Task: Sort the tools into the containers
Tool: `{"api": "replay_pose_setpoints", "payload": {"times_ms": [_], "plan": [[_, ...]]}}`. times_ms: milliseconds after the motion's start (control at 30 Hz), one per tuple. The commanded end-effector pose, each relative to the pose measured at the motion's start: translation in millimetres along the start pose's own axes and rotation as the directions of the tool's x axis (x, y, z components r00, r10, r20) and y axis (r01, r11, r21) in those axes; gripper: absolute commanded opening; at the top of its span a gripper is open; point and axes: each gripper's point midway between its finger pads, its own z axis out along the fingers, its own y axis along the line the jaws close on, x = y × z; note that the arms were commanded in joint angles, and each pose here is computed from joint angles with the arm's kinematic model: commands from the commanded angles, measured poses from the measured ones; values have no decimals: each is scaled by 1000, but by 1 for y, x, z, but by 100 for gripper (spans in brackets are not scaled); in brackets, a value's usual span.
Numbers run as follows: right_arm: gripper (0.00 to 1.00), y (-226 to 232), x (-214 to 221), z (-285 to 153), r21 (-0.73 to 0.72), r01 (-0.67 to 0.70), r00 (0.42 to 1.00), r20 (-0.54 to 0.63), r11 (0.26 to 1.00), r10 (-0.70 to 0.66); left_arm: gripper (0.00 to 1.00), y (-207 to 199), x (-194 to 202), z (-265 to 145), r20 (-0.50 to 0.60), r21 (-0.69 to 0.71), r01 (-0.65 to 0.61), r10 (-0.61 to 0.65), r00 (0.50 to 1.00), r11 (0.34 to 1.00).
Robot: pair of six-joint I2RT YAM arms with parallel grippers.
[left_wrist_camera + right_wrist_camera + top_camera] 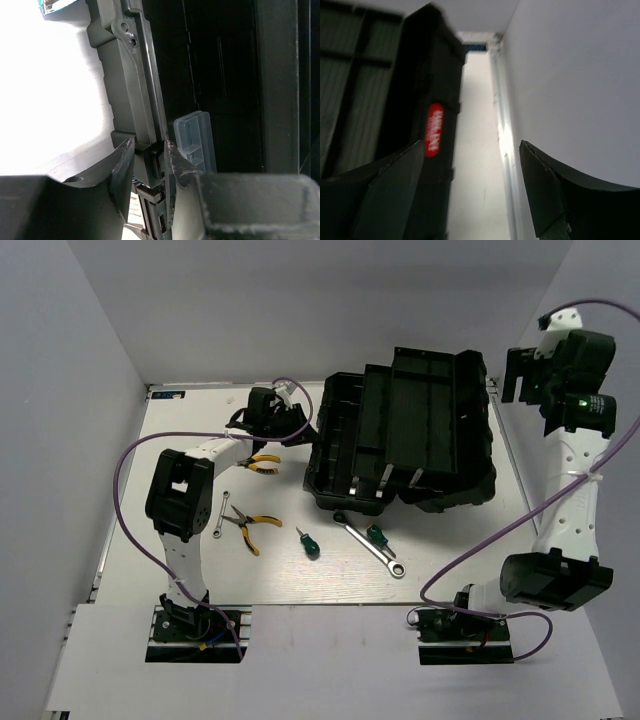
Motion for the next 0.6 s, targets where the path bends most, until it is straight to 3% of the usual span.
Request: {"api": "replay_pose_setpoints", "payload": {"times_ms": [0,200,433,567], "plan": [[82,25,26,-3,-117,-2,999,-44,993,-3,34,37,1,-2,3,-131,70,-70,998,989],[78,75,37,-34,-356,-106,993,-89,928,79,27,39,15,6,10,-179,168,-169,986,969],[78,92,57,-50,-410,-153,986,-130,899,109,5,44,25,16,42,-293,215,-212,976,931],[78,95,67,-52,-413,-156,984,-143,897,106,0,51,22,1,103,-396,213,-188,977,893]]}}
